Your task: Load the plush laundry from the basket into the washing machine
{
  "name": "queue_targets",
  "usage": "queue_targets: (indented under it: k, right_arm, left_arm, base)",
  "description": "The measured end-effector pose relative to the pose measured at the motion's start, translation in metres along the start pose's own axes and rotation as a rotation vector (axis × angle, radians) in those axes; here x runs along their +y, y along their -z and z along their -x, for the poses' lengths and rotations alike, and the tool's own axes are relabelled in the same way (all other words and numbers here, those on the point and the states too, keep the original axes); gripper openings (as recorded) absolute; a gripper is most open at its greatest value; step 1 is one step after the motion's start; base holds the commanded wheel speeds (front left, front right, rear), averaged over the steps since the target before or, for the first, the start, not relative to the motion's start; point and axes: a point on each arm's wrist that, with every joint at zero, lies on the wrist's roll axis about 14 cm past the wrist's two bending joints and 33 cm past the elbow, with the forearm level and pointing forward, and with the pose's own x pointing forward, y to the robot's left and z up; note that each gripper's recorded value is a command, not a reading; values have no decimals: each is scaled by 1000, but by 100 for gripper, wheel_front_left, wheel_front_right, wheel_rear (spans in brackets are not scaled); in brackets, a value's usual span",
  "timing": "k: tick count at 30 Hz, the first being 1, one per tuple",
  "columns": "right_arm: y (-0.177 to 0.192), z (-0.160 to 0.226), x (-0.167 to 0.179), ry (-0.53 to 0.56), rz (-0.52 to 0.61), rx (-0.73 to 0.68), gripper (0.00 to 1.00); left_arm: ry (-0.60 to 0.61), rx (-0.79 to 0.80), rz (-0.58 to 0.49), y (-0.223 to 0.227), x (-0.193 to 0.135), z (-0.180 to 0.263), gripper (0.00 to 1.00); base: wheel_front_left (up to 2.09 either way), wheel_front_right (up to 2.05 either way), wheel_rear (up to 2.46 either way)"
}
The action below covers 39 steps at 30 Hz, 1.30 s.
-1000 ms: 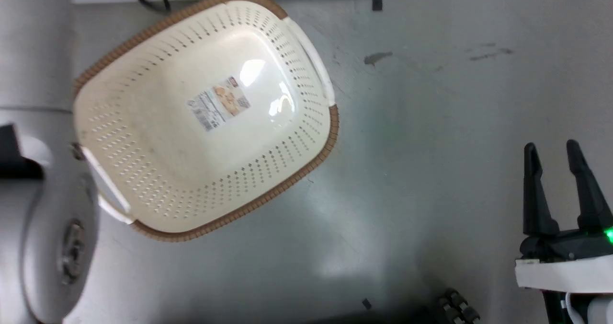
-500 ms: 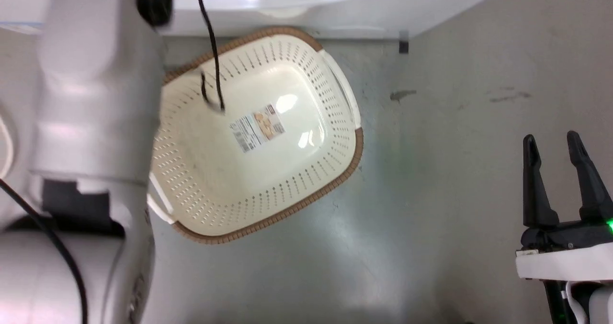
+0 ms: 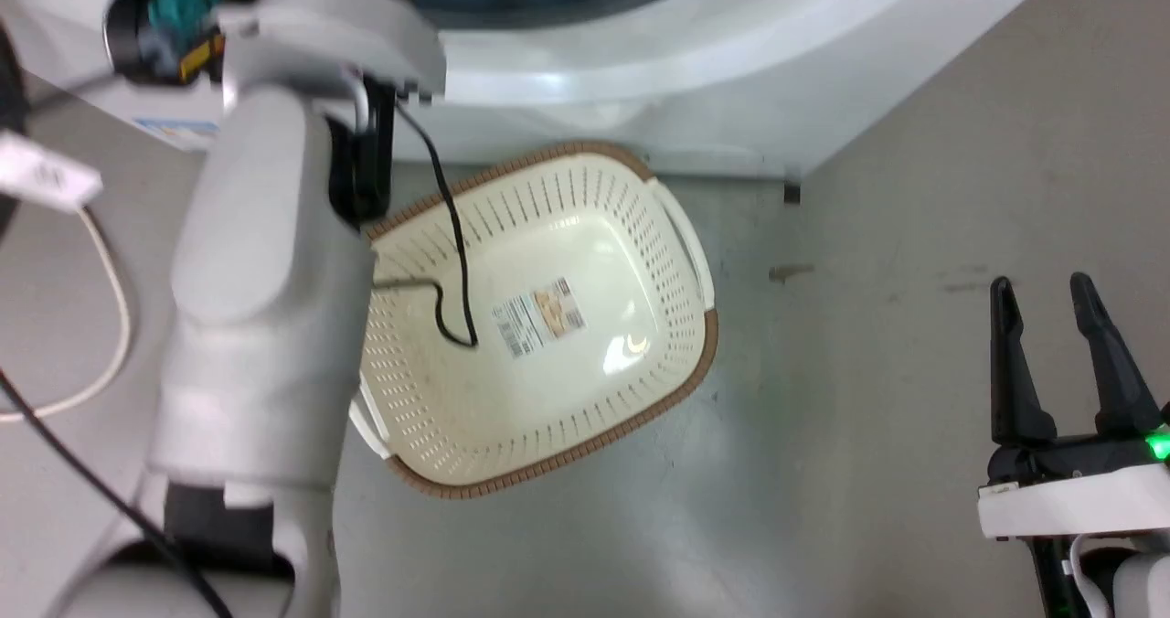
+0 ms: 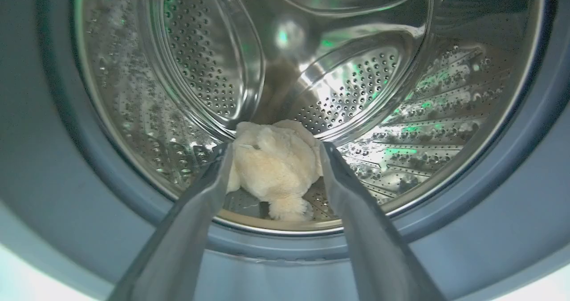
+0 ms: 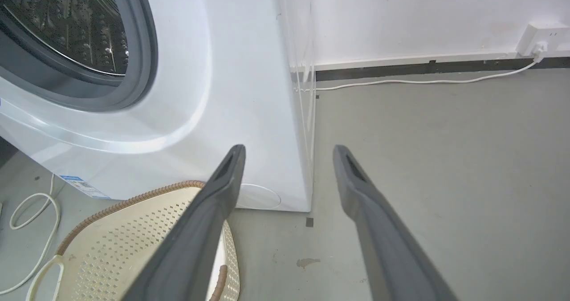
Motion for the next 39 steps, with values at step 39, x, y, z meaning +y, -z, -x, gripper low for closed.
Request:
queue_targets:
  k: [39]
  right_arm:
    - [-97, 115, 18, -59, 12, -242, 100]
  left_arm:
    - [-115, -33, -12, -65, 8, 237, 100]
  base:
    - [0, 0, 0]
